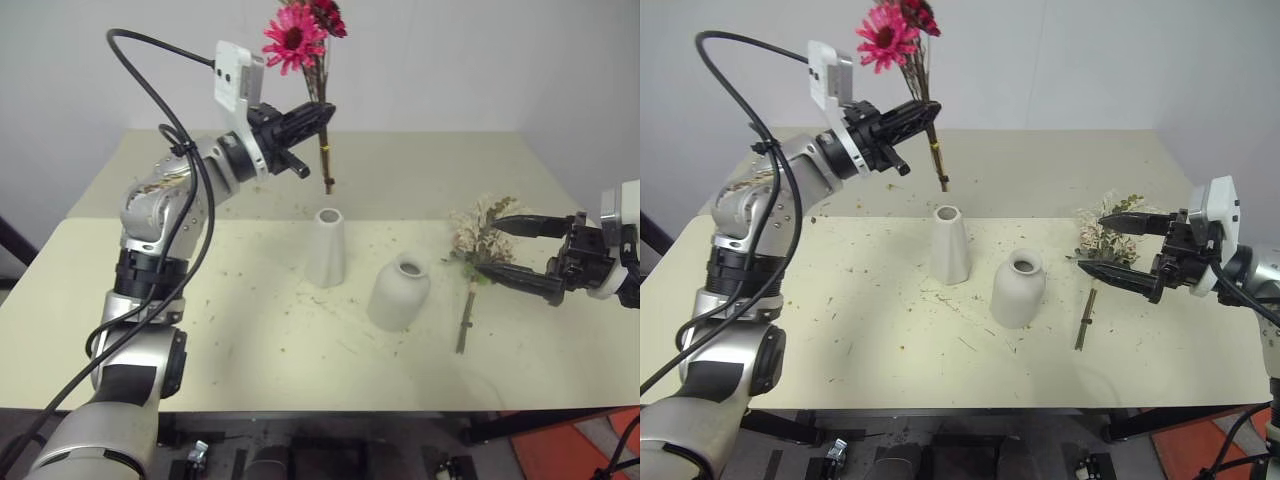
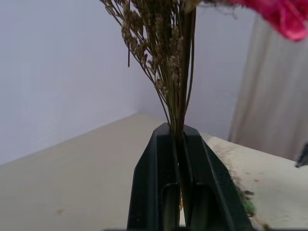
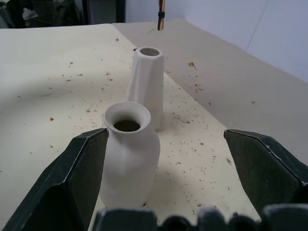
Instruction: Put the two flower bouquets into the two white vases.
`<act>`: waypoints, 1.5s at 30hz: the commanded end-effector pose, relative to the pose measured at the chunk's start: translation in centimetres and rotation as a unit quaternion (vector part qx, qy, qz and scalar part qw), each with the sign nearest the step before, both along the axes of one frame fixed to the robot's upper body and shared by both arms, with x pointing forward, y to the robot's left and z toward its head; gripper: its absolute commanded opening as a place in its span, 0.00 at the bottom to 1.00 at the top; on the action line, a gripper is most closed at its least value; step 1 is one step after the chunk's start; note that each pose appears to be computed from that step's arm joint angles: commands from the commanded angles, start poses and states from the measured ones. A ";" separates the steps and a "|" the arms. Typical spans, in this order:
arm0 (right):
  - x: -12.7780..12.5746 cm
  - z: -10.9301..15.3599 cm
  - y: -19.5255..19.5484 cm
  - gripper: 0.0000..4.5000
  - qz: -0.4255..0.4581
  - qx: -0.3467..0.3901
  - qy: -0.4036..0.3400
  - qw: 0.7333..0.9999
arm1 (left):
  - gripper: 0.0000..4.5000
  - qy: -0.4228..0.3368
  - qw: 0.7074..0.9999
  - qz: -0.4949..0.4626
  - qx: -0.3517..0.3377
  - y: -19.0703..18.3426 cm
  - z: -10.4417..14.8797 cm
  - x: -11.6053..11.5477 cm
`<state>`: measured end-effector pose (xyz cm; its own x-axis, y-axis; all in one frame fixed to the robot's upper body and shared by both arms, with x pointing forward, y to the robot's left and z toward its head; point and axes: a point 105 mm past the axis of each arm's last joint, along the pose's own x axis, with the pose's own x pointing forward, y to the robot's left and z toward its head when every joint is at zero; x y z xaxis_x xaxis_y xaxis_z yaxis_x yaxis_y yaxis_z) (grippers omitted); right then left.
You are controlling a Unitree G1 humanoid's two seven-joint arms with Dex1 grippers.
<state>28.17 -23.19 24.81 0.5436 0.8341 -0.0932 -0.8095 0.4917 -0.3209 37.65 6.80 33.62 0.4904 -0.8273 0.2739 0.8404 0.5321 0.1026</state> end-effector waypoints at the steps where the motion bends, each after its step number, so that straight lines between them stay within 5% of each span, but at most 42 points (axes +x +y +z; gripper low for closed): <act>1: -0.9 1.7 -0.1 1.00 -0.005 0.003 -0.033 0.999 | 0.01 -0.027 0.999 -0.018 0.009 -0.6 1.1 -0.7; 27: -1.3 1.5 0.3 1.00 -0.015 0.011 -0.038 0.999 | 0.01 0.007 0.998 0.003 0.065 -0.6 -3.0 0.3; 33: -1.2 1.3 0.4 1.00 -0.014 0.012 -0.038 0.999 | 0.01 0.026 0.995 0.014 0.094 -0.9 -5.7 0.4; 45: -1.2 0.6 -0.2 1.00 -0.027 0.006 -0.020 0.999 | 0.81 0.072 0.988 0.007 0.139 3.2 -7.4 -2.9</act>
